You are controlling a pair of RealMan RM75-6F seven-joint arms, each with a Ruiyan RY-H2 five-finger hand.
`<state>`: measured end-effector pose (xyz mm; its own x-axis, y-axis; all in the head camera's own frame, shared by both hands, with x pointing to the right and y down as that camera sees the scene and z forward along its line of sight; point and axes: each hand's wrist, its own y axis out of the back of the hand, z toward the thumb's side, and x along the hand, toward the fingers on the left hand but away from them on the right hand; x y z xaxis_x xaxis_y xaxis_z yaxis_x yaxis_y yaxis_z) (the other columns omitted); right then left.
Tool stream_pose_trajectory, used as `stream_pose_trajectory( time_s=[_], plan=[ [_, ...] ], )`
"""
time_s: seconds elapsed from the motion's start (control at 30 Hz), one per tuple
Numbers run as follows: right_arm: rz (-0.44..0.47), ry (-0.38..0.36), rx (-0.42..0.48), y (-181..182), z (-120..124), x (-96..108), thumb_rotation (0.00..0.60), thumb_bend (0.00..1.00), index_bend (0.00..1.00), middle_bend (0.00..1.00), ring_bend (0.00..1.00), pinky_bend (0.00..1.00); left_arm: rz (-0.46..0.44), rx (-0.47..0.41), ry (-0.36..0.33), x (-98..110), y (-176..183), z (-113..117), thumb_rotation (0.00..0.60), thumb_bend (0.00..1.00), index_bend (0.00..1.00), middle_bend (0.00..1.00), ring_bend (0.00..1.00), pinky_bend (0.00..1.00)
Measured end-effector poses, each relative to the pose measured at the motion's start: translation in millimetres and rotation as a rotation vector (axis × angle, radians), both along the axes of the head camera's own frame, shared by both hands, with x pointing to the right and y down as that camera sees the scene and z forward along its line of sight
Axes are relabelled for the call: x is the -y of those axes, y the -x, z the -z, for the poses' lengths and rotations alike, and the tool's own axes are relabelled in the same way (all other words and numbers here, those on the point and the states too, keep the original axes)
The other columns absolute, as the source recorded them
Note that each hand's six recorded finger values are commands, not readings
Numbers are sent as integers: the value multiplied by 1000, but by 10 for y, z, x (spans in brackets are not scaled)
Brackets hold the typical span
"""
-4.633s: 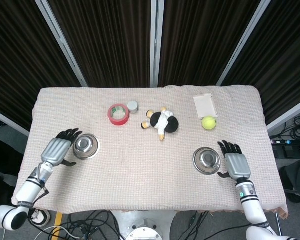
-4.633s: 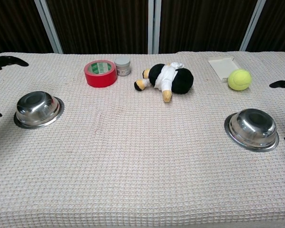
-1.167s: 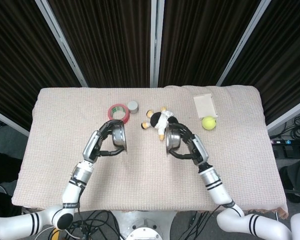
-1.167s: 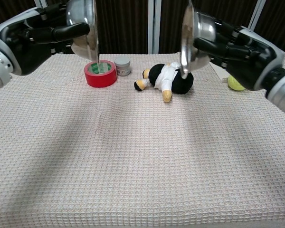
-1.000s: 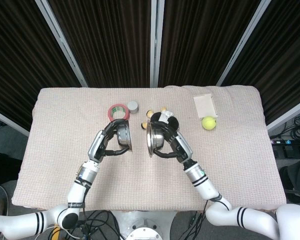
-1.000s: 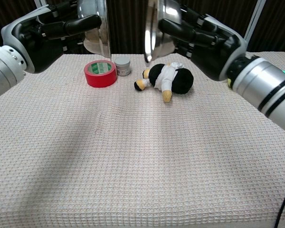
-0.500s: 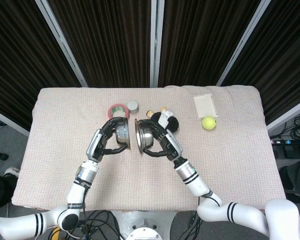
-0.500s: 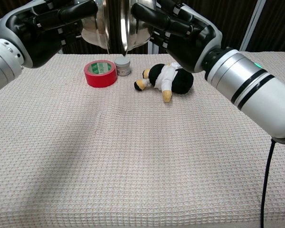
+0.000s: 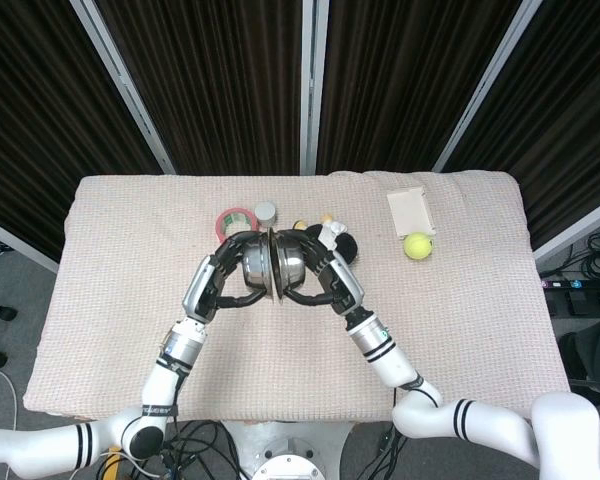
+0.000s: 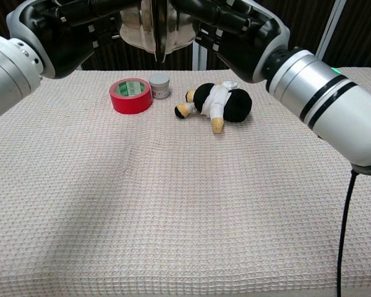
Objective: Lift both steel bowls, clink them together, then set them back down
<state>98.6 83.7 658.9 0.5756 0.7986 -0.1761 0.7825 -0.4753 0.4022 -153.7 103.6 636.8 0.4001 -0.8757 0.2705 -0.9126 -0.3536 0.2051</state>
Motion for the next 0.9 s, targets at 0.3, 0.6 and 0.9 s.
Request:
stream_pose_trajectory(
  time_s=[0.3,0.6,0.9],
  plan=[
    [-37,-29,-27,-209,5,-25,600,166,351,337,280,394,59,55,-16,-16,293,-31,600,287,431,442,437,662],
    [-62,-154,-339,-1014,-1,-92,600,166,352,330,278,388,43,407,-74,-23,1176,-285,600,288,434,442,437,662],
    [70,-247,-943,-1836,-110,-480,600,173,341,309,243,336,-234,926,-209,-153,1677,-494,600,287,438,441,437,658]
  ],
)
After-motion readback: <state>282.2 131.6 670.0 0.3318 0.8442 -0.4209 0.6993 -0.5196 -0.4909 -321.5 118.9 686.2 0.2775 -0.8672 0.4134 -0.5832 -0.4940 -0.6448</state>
